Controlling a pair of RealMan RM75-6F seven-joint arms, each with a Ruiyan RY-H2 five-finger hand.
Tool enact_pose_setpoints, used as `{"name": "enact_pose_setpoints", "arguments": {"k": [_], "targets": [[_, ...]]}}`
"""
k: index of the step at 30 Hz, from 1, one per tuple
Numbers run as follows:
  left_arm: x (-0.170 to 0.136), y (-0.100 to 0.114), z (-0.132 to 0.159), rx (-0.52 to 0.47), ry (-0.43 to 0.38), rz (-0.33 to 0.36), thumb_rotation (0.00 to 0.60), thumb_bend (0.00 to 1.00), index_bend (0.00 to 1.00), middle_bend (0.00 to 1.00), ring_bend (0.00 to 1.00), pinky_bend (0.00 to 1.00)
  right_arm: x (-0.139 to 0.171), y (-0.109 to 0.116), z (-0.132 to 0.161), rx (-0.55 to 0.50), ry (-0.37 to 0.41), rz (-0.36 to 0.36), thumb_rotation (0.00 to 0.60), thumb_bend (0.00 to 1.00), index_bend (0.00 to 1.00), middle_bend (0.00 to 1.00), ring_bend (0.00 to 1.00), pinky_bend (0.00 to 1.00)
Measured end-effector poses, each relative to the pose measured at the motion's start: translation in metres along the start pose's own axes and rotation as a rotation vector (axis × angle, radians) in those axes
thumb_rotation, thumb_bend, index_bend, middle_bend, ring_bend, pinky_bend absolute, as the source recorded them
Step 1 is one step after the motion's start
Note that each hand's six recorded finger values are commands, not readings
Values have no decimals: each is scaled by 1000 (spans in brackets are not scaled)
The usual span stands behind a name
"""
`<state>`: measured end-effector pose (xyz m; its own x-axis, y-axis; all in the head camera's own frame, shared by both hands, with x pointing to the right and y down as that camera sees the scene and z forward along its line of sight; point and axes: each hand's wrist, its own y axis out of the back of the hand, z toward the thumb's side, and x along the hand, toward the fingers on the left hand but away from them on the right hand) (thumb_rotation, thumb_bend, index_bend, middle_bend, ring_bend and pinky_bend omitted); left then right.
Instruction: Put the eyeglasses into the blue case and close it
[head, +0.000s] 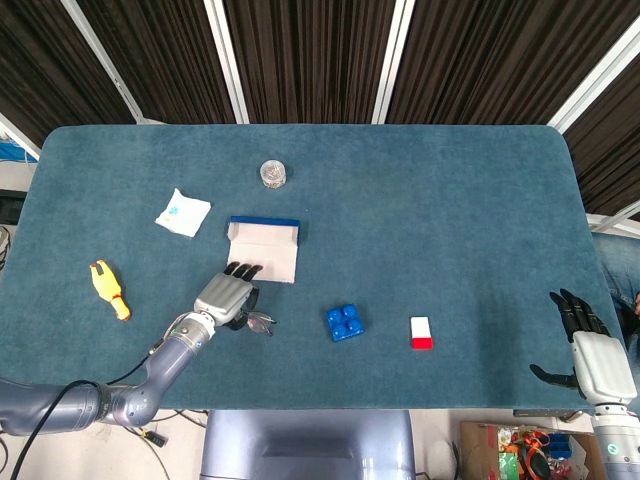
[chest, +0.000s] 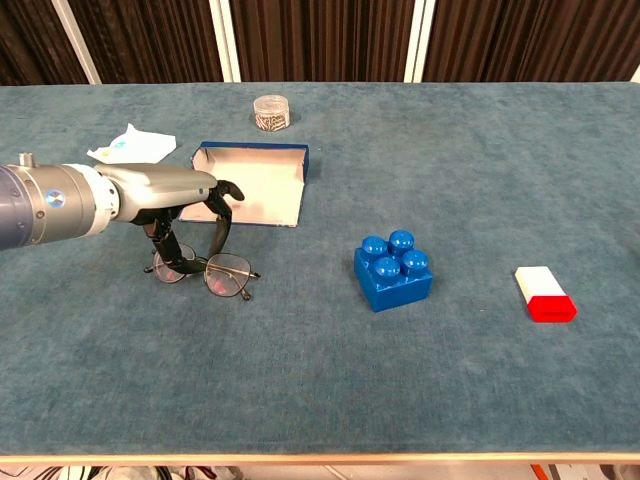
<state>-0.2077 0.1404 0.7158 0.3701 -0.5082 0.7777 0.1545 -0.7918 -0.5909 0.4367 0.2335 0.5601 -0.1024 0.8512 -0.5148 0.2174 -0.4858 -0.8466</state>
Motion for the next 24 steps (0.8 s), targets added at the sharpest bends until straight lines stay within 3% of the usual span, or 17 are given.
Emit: {"name": "enact_pose_setpoints", "arguments": {"k": [24], "targets": [[6, -3, 2, 34, 12, -10, 600, 361, 559, 50, 0, 0, 0, 0, -1, -4, -7, 5, 600, 12, 0, 0, 0, 173]]}}
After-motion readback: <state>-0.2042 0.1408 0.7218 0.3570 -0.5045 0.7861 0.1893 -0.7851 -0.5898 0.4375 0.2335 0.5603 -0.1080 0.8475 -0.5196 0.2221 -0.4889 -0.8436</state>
